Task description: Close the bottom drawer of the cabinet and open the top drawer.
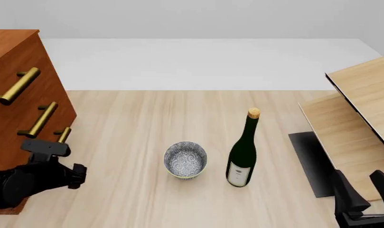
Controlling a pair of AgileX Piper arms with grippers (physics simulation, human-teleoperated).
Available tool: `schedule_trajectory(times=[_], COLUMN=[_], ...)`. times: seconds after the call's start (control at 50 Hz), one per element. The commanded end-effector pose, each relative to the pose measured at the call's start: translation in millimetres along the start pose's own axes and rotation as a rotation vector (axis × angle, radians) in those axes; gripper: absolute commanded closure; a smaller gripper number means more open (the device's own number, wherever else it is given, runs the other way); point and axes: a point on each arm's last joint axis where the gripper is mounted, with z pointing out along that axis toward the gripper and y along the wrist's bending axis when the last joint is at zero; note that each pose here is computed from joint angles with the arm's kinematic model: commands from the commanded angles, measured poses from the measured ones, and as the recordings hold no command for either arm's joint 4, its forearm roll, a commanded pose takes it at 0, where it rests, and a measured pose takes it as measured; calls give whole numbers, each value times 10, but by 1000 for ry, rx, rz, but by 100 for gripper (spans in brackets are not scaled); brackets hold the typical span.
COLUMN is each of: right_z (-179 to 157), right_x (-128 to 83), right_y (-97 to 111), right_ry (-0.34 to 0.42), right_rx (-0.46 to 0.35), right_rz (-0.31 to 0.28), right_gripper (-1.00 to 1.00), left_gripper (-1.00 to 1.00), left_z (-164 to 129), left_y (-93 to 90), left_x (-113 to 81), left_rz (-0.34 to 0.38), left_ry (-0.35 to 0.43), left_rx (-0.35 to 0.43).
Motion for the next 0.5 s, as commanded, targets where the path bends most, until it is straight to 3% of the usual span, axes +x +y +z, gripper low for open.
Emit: schedule_trajectory(times=[0.02, 0.2, 0.5], right_z=[-8, -1, -7], right_x=[1, 2, 6], right_y=[-3, -2, -2], right_ry=[-1, 0, 0], right_rx=[4, 3, 2], right_rz=[3, 2, 0], right_gripper=[-100, -100, -100], left_gripper=[-100, -100, -100], left_z=[-64, -127, -221], left_y=[-127, -283, -407], left_x=[-153, -305, -508], left_rz=[64, 227, 330], left_ry=[-47, -118, -196], left_rx=[39, 77, 102])
